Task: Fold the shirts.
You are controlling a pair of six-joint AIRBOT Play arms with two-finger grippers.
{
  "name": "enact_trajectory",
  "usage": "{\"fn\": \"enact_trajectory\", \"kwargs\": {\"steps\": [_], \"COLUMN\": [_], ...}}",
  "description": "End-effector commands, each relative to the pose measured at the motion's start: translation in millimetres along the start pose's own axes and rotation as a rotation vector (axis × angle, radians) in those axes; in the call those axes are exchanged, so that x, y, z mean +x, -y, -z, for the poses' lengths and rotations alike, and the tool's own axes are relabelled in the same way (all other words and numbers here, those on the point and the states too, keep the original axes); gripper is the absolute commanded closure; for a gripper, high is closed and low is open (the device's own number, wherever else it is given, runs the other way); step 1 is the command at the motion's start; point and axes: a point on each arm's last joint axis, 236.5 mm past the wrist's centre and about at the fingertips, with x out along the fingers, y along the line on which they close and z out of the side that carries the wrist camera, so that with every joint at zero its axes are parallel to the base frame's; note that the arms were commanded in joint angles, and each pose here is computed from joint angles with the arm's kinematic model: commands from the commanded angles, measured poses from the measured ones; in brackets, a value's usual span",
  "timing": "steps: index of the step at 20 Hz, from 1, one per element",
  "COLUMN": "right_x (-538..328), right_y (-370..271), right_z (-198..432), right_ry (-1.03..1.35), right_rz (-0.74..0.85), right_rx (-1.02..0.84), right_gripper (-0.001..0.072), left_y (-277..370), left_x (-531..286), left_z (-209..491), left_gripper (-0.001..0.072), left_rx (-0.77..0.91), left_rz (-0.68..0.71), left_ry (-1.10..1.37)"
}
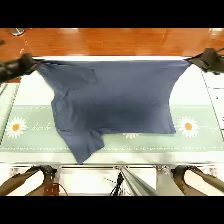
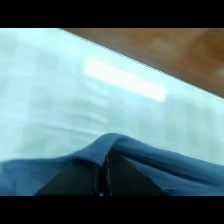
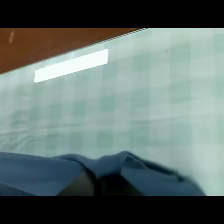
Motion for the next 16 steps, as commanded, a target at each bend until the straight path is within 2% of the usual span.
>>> {"fn": "enact_trajectory", "kwargs": {"steps": [1,6,10,14,16], "right_x": [77,147,162,148,133], "right_y": [46,68,78,80,82], "right_z": [-13,-21,-5,14,38], "right_ry": [-0.003,-0.071,-0.134,-0.232,-0.348], "right_rz": [-0.024,-0.019,0.001,-0.009,-0.029], "right_rx": [0.116,0.177,0.169,0.167,0.147], "right_gripper": [0.069,0.0689,0.0689,0.0689,0.0689], "left_y": [-16,-18,-31,-31,-30], "left_x": [82,127,124,98,74], "left_z": [13,22,29,69,100], "left_gripper": [0.0686,0.0686,0.0685,0.0685,0.0686], "left_rx": [-0.044,-0.061,-0.093,-0.137,-0.082], "left_rz": [-0.027,-0.025,-0.031,0.036,0.097], "left_ry": [-0.023,-0.065,-0.11,-0.354,-0.526]}}
